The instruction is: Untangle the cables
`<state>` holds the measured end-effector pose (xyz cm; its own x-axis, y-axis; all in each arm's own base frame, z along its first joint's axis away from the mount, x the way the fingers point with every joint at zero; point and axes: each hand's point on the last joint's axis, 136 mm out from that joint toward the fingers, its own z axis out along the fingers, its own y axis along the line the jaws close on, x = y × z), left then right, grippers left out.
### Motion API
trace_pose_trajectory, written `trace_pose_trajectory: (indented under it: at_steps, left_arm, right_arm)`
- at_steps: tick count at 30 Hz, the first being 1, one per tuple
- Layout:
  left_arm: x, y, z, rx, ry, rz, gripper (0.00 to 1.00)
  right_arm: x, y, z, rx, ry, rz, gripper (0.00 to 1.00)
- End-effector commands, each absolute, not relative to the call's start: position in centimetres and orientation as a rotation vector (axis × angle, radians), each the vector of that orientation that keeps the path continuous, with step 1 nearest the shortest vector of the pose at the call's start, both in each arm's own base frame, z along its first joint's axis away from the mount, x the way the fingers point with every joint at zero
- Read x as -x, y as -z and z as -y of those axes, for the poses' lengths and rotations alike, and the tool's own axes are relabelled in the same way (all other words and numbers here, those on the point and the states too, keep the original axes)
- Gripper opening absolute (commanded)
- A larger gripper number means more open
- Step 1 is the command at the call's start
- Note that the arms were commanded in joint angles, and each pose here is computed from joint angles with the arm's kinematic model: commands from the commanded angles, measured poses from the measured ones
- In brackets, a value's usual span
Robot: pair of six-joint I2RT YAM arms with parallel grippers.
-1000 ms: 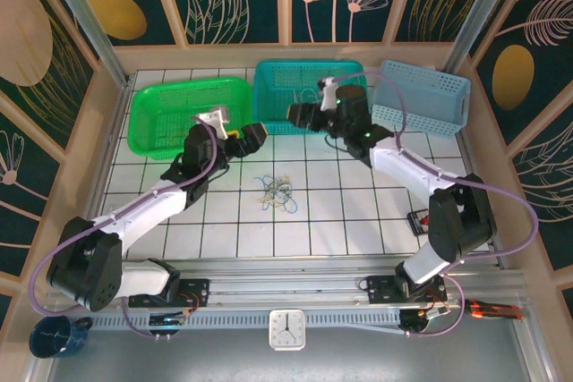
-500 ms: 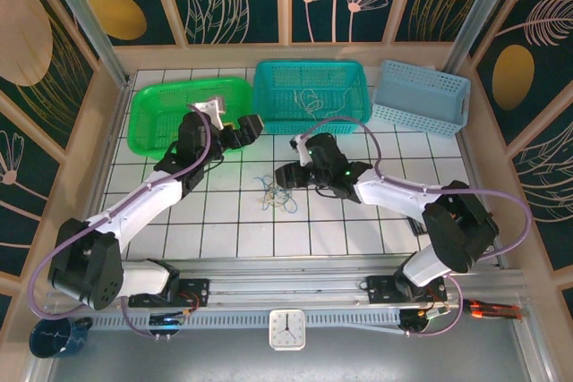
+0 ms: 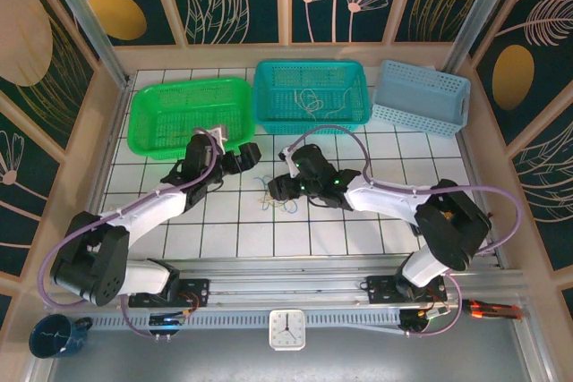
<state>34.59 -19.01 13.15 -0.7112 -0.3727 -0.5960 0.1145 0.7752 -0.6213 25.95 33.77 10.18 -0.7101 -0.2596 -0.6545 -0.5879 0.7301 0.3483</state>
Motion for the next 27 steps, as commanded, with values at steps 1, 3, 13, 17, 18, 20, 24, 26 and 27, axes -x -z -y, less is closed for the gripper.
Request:
trace_pose_trajectory:
  at_steps: [1,3,13,17,18,20,24,26,27]
  left_arm:
    - [-34.7,-12.9,19.1,0.212,0.874,-2.204,0.99]
    - [-34.6,-12.7,19.1,0.218,0.874,-2.206,0.99]
    - [-34.4,-12.2,18.8,0.239,0.867,-2.207,0.99]
    - [-34.3,-12.1,18.7,0.241,0.865,-2.209,0.99]
    - [-34.3,-12.1,18.8,0.241,0.867,-2.21,0.99]
    - [-34.3,-12.0,18.8,0.243,0.868,-2.212,0.99]
    - [-34.3,-11.8,18.7,0.246,0.869,-2.212,0.99]
    - [-34.3,-11.8,18.8,0.245,0.871,-2.213,0.99]
    - [-34.3,-11.7,18.8,0.244,0.871,-2.215,0.99]
  right_arm:
    - [-27.3,-9.9,-34.2,0.647,-0.672,-2.328,0.6]
    - [-28.0,-9.7,-34.5,0.658,-0.654,-2.325,0.59]
    - [-30.1,-7.2,-34.8,0.692,-0.581,-2.358,0.58]
    - [-30.8,-6.8,-35.1,0.686,-0.592,-2.364,0.56]
    - [-30.9,-6.7,-35.2,0.686,-0.597,-2.367,0.55]
    - [-31.1,-6.4,-35.5,0.688,-0.612,-2.373,0.53]
    - [-31.5,-6.0,-35.7,0.679,-0.637,-2.382,0.43]
    - [-31.9,-6.1,-35.6,0.659,-0.656,-2.385,0.33]
    - [-32.0,-6.2,-35.6,0.653,-0.667,-2.383,0.28]
